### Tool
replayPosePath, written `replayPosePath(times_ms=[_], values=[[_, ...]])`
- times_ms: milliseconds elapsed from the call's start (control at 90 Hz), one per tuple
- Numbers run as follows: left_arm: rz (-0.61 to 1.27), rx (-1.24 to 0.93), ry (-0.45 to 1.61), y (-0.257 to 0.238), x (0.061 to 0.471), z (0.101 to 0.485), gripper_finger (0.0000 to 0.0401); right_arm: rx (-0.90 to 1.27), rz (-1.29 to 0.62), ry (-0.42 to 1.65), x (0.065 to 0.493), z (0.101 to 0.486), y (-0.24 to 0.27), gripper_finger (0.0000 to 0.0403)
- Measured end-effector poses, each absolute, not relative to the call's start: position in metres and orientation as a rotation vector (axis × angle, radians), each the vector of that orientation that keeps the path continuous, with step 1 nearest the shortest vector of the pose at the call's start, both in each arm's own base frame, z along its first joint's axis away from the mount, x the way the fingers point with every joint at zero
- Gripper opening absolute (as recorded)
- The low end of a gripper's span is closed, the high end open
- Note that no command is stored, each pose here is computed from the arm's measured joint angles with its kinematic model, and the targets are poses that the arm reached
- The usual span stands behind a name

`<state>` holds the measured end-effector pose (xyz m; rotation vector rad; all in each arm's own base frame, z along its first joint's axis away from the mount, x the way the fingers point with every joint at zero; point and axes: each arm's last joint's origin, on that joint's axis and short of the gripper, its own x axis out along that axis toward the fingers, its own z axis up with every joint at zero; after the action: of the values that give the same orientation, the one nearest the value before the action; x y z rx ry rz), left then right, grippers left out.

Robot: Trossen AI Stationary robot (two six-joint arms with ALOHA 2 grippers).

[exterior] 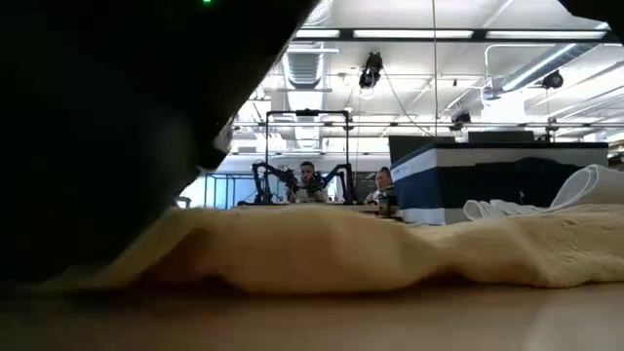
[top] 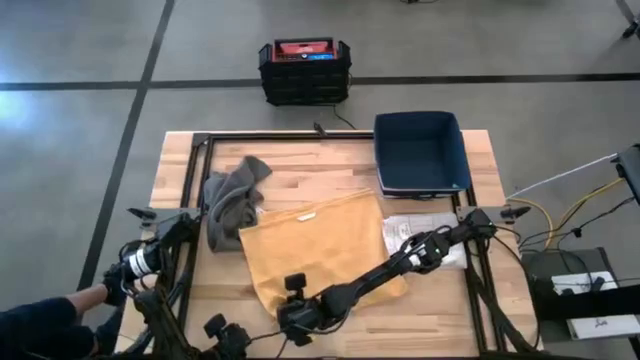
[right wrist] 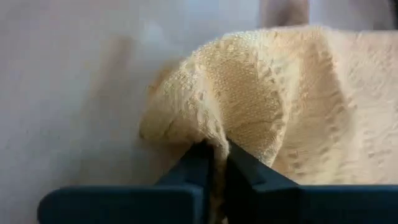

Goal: Fold towel
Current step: Fold the yellow towel

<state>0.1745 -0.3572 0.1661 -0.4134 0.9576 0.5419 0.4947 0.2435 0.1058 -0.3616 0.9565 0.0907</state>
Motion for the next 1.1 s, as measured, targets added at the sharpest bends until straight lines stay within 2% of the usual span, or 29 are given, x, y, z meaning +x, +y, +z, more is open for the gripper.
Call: replayPosePath(times_ms=[222, 467, 856, 1000, 1100], values=[[0.553, -0.43, 0.836, -0.353, 0.181, 0.168, 0.0, -0.303, 0.063, 0.841, 0.488, 0.216, 0.228, 0.0001], [0.593, -0.364, 0.773, -0.337, 0.205, 0.165, 0.0, -0.225, 0.014, 0.807, 0.48, 0.26, 0.204, 0.0001], [0.724, -0.193, 0.512, -0.285, 0.248, 0.146, 0.0, -0.205, 0.009, 0.799, 0.477, 0.264, 0.209, 0.0], [0.778, -0.069, 0.56, -0.264, 0.256, 0.14, 0.0, -0.201, 0.012, 0.8, 0.476, 0.263, 0.213, 0.0], [0.839, 0.024, 0.699, -0.252, 0.253, 0.14, 0.0, -0.194, 0.01, 0.803, 0.475, 0.261, 0.215, 0.0]])
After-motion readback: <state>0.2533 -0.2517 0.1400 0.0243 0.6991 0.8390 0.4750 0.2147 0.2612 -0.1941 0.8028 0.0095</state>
